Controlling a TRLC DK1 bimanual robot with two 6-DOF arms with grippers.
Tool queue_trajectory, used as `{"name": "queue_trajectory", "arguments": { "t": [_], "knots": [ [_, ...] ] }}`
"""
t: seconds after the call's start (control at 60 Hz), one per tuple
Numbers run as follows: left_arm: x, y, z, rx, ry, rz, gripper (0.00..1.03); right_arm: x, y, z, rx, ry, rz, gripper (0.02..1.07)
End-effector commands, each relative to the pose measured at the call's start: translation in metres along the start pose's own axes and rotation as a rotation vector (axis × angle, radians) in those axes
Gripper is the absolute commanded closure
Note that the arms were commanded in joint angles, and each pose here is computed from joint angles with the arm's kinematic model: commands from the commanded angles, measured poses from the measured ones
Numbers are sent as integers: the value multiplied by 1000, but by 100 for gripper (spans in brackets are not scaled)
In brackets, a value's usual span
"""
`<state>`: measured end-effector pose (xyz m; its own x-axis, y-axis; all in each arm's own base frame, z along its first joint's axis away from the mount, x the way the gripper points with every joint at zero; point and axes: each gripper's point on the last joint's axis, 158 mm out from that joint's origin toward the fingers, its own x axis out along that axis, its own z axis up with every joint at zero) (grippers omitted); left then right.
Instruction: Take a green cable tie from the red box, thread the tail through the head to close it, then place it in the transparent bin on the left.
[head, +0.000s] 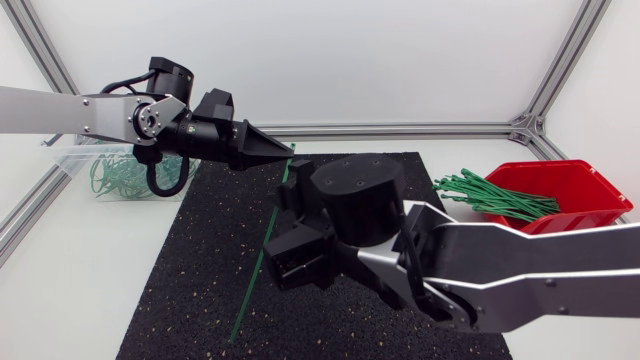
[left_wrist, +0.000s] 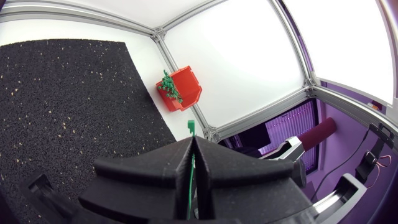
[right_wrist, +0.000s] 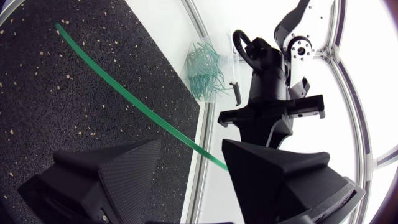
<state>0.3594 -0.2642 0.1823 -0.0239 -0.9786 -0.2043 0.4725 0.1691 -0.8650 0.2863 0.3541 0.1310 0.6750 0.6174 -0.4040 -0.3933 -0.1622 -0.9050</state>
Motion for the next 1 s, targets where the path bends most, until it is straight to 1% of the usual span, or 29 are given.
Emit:
{"name": "queue_trajectory", "arguments": {
  "t": [0.0,0.133,0.417,0.533,0.633,0.75,0.8,0.983],
  "knots": [
    [-3,4,5,-8,-2,-13,100,3,27,5,-73,-12,49,54],
    [-5,8,7,-21,-7,-11,100,4,37,19,-118,-44,40,54],
    [-4,8,5,-36,3,-12,100,8,67,40,-186,-90,77,56],
    [-5,8,6,-32,0,-10,100,10,79,46,-202,-102,98,57],
    [-6,9,6,-34,-4,-8,100,7,86,54,-215,-119,111,62],
    [-8,10,7,-36,-6,-7,100,3,92,60,-225,-134,119,63],
    [-7,10,7,-36,-6,-7,100,2,94,62,-229,-138,122,65],
    [-6,9,6,-40,-1,-9,100,0,100,69,-238,-148,127,65]
  ]
}}
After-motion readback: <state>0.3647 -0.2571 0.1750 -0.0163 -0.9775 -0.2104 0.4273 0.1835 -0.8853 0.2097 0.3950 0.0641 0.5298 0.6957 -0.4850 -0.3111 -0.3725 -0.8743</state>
